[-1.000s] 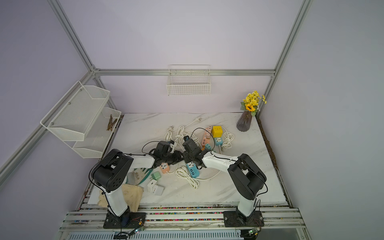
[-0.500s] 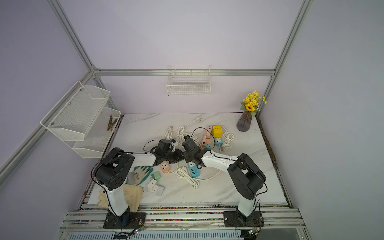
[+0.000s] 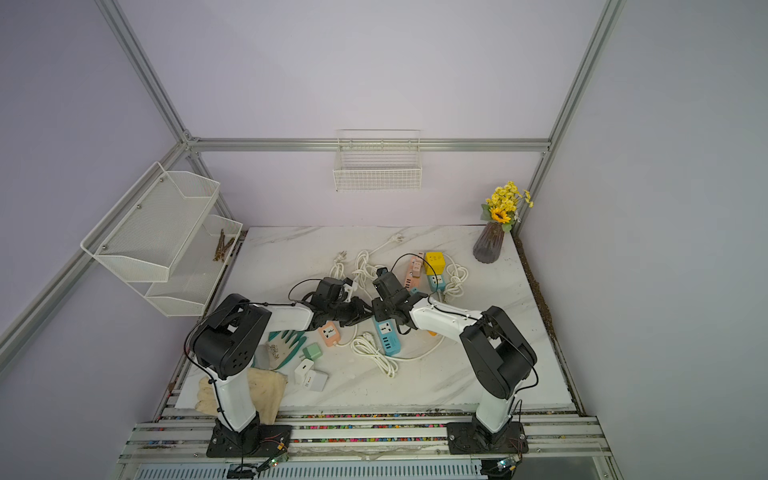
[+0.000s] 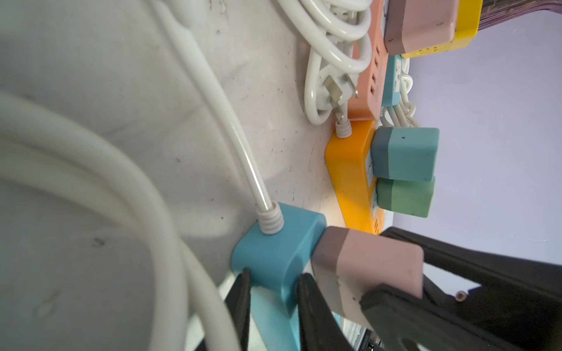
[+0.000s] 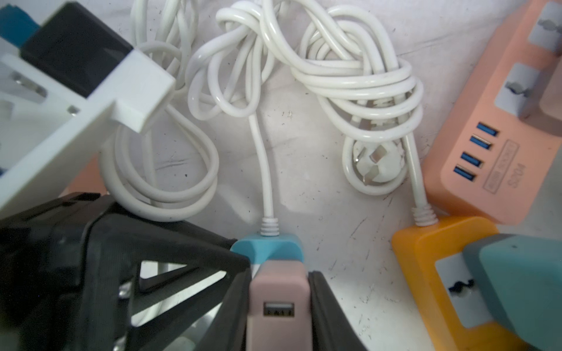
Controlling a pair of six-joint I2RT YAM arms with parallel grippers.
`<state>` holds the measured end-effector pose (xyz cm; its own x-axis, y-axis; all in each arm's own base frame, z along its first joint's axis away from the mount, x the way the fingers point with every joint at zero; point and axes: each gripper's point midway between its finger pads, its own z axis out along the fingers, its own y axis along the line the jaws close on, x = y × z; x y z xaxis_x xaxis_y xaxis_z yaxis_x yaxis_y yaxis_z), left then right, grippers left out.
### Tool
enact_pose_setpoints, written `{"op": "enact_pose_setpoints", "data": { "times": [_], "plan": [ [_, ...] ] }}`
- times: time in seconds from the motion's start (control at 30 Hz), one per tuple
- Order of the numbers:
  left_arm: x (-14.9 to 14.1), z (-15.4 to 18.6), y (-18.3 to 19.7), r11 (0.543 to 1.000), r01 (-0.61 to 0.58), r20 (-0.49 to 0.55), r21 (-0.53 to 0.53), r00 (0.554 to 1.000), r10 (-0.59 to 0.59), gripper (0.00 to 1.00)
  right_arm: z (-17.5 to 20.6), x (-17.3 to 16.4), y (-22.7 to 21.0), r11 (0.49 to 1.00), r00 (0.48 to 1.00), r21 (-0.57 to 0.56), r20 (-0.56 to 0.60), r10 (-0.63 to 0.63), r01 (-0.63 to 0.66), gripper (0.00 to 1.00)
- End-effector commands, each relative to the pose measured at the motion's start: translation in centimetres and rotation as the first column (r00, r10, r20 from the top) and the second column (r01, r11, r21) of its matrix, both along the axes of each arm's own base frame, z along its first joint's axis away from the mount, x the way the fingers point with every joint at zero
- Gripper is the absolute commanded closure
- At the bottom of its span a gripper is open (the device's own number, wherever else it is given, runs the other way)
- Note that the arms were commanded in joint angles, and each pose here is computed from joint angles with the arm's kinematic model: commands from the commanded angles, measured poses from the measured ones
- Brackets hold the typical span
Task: Pull the plug off the socket
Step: Remove the plug from the socket.
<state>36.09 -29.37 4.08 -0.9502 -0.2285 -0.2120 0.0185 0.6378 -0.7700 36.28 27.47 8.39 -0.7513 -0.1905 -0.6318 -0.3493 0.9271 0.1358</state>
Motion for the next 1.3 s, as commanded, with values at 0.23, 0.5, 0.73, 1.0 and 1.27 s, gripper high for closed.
{"op": "enact_pose_setpoints", "data": {
  "times": [0.23,0.5,0.73,1.0,1.27],
  "plan": [
    [-1.6,-5.1,2.0,0.991,-0.01,-0.109,0.137,0.994,0.025,0.71,1.6,-1.8,1.3,0.973,0.992,-0.225,0.127,-0.016,0.044,0.82],
    [-1.6,-5.0,1.9,0.991,-0.001,-0.114,0.131,0.993,0.016,0.71,3.4,-2.3,1.6,1.0,0.997,-0.019,0.08,0.017,-0.015,0.82],
    [-1.5,-4.3,1.5,0.994,0.02,-0.087,0.109,0.996,-0.011,0.7,8.9,-3.4,-0.1,0.996,0.977,0.085,0.212,-0.008,-0.01,0.82],
    [-1.8,2.5,0.6,0.99,0.133,0.144,0.046,0.98,-0.138,0.47,13.4,-5.5,-2.5,0.921,0.95,0.371,0.312,0.0,-0.122,0.81],
    [-3.2,13.0,5.3,0.979,0.032,0.556,0.201,0.819,-0.141,0.29,15.8,-8.6,-1.6,0.717,0.944,0.636,0.316,0.095,-0.285,0.79]
  ]
}}
